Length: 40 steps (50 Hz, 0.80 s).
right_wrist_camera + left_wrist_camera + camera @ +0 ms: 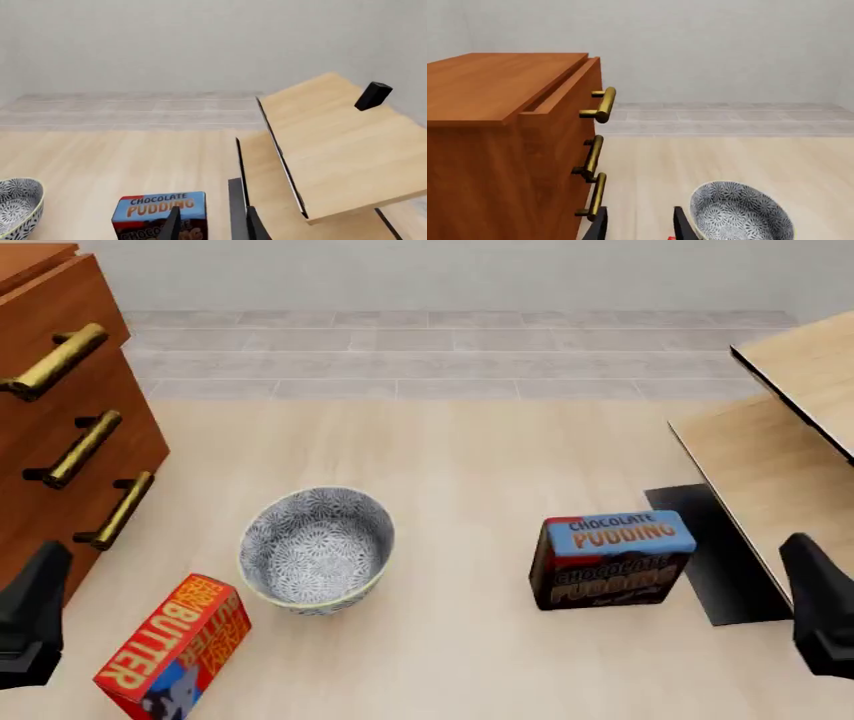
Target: Close the top drawer of the cabinet and put the bowl on top of it.
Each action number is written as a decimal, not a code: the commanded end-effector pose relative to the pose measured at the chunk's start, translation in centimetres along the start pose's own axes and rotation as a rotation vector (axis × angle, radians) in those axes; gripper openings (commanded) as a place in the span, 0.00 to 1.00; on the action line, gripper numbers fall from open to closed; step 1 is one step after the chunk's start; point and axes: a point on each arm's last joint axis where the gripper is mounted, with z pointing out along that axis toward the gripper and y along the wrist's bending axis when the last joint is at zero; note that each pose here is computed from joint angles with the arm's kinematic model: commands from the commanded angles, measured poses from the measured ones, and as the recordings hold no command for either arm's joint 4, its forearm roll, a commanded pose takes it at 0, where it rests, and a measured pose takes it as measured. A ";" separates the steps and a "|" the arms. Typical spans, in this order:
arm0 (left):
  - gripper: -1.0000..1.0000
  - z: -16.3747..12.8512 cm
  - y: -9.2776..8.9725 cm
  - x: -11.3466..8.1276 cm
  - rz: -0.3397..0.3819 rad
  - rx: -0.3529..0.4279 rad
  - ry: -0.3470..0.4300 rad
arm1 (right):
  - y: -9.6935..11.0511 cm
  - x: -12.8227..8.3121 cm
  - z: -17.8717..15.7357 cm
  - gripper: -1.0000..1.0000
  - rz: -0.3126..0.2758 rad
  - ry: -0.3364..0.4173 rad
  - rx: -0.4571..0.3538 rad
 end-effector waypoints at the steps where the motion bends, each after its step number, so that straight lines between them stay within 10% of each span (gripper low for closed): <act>1: 1.00 0.0 0.0 0.0 0.003 0.002 0.011 | -0.1 1.0 -0.3 1.00 -0.017 -0.054 0.013; 40: 1.00 2.6 -0.7 -2.4 0.048 0.085 -0.002 | -0.1 1.0 -0.3 1.00 0.002 -0.062 0.020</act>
